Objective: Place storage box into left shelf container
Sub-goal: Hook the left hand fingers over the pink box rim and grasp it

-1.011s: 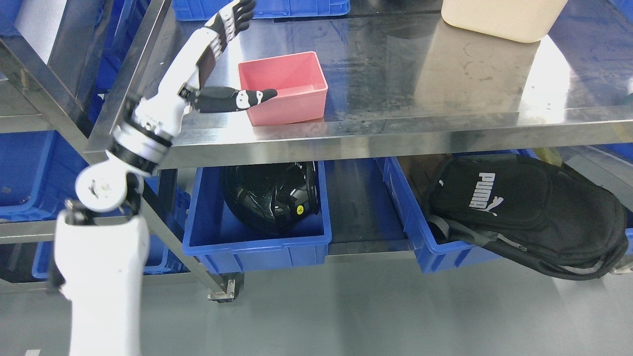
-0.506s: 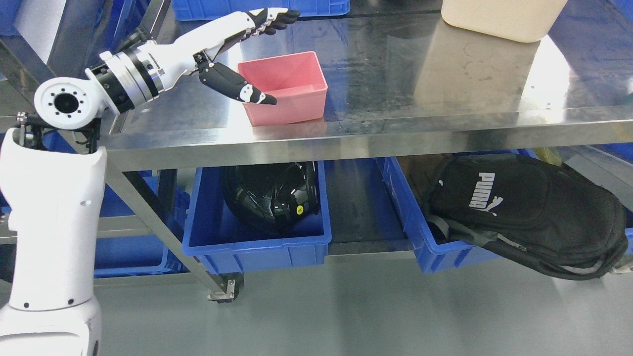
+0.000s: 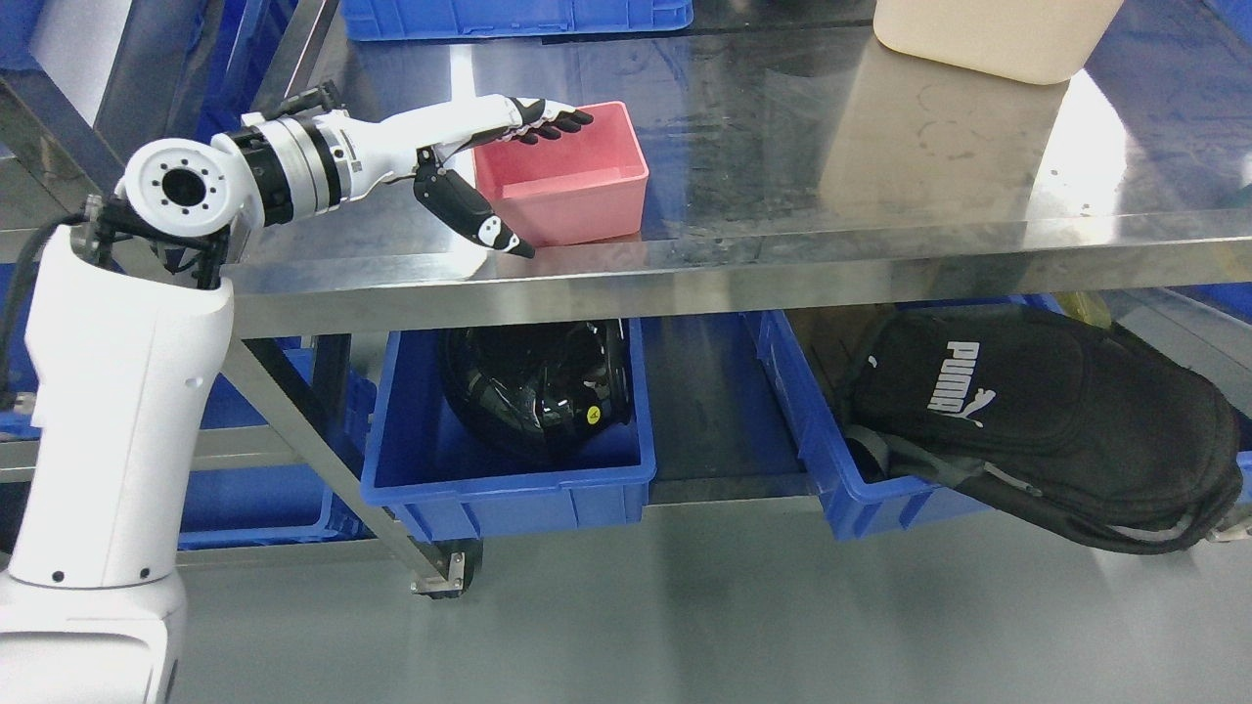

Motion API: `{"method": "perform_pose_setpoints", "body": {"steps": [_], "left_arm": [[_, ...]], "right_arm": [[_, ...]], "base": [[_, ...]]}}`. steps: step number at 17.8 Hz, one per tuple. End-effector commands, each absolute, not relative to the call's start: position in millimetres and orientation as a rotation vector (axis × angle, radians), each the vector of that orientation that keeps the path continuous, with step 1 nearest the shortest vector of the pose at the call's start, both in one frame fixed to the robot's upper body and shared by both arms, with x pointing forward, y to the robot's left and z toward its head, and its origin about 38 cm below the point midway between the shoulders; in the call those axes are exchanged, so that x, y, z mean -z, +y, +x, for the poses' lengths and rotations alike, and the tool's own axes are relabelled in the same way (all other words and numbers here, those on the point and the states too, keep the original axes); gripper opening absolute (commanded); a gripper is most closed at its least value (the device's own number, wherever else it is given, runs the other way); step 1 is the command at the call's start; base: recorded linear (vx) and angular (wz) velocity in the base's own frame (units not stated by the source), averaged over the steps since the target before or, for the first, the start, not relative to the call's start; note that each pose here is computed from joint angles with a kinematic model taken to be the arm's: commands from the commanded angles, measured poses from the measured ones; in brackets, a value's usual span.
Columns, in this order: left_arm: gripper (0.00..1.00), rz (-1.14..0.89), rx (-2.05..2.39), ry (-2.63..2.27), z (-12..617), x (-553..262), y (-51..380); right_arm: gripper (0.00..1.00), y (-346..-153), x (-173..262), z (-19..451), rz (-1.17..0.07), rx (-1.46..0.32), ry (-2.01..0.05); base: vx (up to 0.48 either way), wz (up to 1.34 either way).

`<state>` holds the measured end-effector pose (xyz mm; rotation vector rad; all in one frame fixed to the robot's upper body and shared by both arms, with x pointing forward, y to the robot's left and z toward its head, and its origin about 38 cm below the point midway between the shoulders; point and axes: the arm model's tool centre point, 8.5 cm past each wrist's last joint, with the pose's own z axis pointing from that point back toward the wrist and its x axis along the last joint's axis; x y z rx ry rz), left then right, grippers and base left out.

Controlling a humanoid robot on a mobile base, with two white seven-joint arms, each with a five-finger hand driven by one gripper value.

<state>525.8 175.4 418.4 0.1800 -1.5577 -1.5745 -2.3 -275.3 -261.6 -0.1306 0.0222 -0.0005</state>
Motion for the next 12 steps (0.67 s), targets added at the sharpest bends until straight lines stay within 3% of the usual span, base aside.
{"method": "perform_pose_setpoints", "body": {"steps": [1, 4, 8, 10, 12], "left_arm": [[0.89, 0.106, 1.609, -1.407, 549.2, -380.3, 137.1], [0.88, 0.121, 1.617, -1.343, 557.9, -371.3, 124.9], [0.73, 0.088, 1.631, -1.301, 561.0, -367.7, 118.9], [0.57, 0.080, 1.620, -1.317, 563.9, -374.3, 118.3], [0.34, 0.056, 1.580, -1.374, 564.6, -385.0, 121.4]], "right_arm": [[1.00, -286.5, 260.8, -2.1, -0.148, 0.003, 0.013], [1.00, -286.5, 260.8, -2.1, -0.148, 0.003, 0.013], [1.00, -286.5, 260.8, -2.1, -0.148, 0.003, 0.013], [1.00, -286.5, 260.8, -2.1, -0.148, 0.003, 0.013], [1.00, -286.5, 260.8, -2.1, -0.148, 0.003, 0.013]], "base": [[0.000, 0.00], [0.000, 0.00], [0.000, 0.00], [0.000, 0.00], [-0.001, 0.01]]}}
